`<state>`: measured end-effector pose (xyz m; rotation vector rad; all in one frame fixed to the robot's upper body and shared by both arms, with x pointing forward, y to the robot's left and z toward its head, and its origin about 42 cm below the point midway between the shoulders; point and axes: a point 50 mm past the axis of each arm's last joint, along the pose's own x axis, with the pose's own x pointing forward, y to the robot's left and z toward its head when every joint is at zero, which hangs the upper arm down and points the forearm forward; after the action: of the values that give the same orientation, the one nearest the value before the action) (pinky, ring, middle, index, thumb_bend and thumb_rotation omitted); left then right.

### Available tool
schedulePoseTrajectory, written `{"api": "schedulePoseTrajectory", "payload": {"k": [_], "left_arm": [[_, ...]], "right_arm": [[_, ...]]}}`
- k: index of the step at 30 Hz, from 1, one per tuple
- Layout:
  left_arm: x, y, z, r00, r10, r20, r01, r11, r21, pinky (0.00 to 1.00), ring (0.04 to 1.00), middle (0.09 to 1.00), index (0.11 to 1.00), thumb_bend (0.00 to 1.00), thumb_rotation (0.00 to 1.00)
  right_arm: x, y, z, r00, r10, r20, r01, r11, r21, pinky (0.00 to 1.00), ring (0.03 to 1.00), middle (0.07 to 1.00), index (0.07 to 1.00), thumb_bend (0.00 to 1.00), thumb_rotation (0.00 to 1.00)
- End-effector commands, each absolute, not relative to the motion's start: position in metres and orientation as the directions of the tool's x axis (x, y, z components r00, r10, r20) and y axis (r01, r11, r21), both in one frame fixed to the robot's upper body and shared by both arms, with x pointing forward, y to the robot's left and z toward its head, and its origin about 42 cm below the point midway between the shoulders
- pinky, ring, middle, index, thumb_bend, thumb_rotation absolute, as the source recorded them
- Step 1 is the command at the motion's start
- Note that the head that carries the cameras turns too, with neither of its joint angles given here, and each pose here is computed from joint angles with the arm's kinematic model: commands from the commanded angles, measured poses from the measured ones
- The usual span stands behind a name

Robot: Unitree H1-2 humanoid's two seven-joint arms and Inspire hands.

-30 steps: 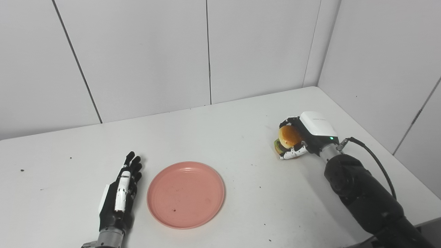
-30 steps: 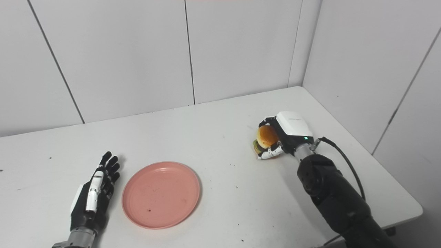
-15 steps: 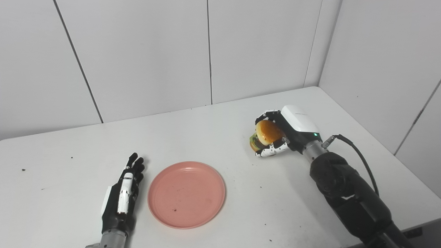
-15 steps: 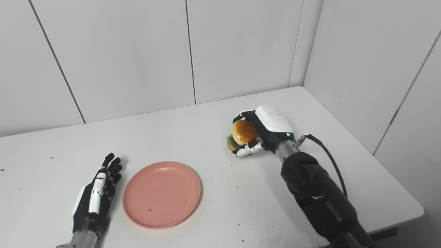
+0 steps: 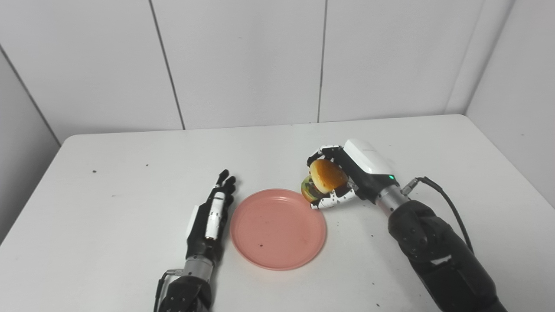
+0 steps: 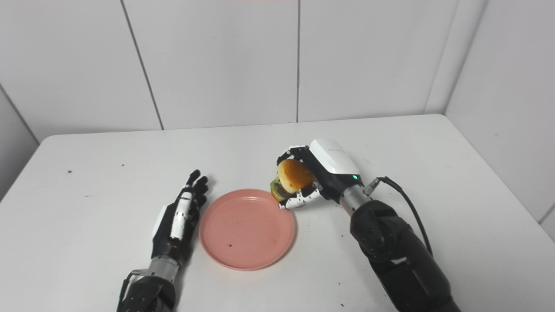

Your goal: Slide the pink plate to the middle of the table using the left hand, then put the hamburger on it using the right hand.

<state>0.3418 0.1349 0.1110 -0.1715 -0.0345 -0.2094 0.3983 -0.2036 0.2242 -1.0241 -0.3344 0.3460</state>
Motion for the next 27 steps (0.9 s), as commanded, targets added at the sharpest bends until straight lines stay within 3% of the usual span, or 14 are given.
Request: {"api": "schedulePoseTrajectory", "payload": {"k": [1,3,8,21,27], "left_arm": [[0.335,0.126,0.102,0.979,-0.204,0.020,0.204,0.962,-0.180,0.98,0.966,0.948,0.931,0.22,1.00],[0.335,0.123,0.102,0.979,-0.204,0.019,0.204,0.961,-0.184,0.97,0.960,0.944,0.925,0.22,1.00],[0.333,0.116,0.102,0.981,-0.194,0.021,0.195,0.966,-0.169,0.95,0.948,0.939,0.925,0.20,1.00],[0.332,0.114,0.102,0.982,-0.190,0.023,0.191,0.969,-0.158,0.95,0.949,0.932,0.920,0.18,1.00],[0.333,0.115,0.102,0.980,-0.197,0.030,0.199,0.967,-0.156,0.95,0.957,0.938,0.922,0.18,1.00]], "right_arm": [[0.404,-0.192,0.248,0.843,0.502,0.194,-0.081,0.474,-0.877,0.28,0.378,0.485,0.586,0.54,0.00],[0.404,-0.184,0.246,0.828,0.527,0.189,-0.098,0.468,-0.878,0.30,0.388,0.485,0.586,0.54,0.00],[0.403,-0.162,0.242,0.789,0.594,0.159,-0.146,0.433,-0.890,0.24,0.319,0.478,0.563,0.54,0.00],[0.406,-0.136,0.219,0.768,0.639,0.043,-0.204,0.307,-0.930,0.14,0.211,0.469,0.588,0.55,0.00],[0.411,-0.132,0.209,0.746,0.666,0.014,-0.203,0.248,-0.947,0.27,0.338,0.474,0.580,0.55,0.00]]}}
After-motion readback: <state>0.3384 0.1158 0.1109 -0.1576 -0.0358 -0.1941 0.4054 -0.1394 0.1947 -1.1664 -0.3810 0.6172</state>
